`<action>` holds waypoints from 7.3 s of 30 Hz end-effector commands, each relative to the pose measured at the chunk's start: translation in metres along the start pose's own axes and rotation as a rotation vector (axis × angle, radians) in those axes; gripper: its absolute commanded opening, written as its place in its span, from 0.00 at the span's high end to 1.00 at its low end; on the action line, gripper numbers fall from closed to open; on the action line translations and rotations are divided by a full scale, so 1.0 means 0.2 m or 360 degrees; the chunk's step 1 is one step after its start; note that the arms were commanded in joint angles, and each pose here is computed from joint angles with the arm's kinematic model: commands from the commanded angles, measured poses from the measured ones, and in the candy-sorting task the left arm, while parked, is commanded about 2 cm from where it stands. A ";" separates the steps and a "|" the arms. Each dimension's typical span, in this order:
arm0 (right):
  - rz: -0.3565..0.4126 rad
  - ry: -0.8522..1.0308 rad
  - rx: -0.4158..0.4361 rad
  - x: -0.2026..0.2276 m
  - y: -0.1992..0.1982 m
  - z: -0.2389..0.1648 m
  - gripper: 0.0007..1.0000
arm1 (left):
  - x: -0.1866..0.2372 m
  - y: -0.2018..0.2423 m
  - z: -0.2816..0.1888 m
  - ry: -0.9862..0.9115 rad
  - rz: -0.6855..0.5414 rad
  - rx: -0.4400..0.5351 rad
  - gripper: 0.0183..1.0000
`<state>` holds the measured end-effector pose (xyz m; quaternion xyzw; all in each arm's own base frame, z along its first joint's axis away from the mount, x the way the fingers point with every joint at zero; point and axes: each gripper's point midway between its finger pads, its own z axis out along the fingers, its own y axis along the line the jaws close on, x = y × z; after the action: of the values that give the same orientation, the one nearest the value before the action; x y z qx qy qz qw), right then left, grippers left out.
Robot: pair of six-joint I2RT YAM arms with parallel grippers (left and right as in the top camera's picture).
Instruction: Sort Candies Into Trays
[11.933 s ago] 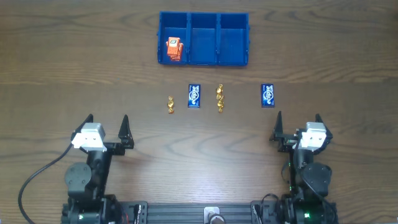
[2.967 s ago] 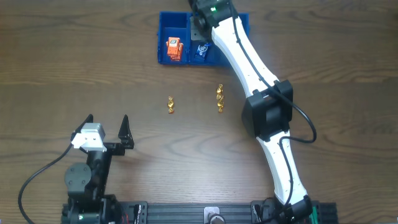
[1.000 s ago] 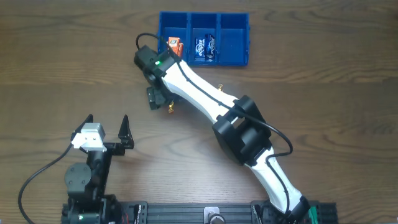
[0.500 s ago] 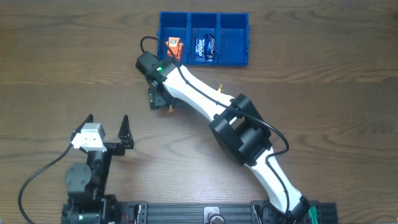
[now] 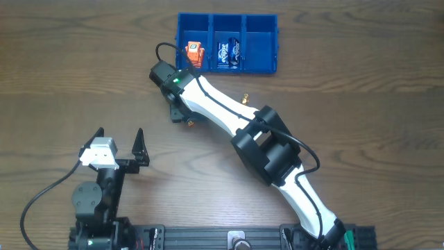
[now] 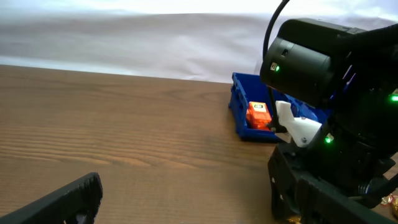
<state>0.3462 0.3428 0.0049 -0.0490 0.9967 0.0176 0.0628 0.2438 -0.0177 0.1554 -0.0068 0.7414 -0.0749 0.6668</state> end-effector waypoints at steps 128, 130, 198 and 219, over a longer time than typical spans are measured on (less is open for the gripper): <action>0.0170 0.0408 0.0116 0.13 -0.73 -0.07 0.00 | 0.08 0.00 0.01 0.0076 0.0015 0.0021 0.00; 0.0200 0.0395 0.0081 0.11 -0.74 -0.04 0.00 | 0.08 0.00 0.01 0.0076 0.0014 0.0021 0.00; 0.0135 -0.1047 0.0152 -0.83 -0.99 -0.84 0.96 | 0.08 0.00 0.01 0.0076 0.0014 0.0021 0.00; 0.0158 -0.0868 0.0172 -0.86 -1.07 -0.56 0.00 | 0.08 0.00 0.01 0.0076 0.0015 0.0021 0.00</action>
<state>0.5222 0.1418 0.1161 0.0093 0.9452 -0.0286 0.3250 0.2438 -0.0177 0.1554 -0.0068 0.7414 -0.0749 0.6668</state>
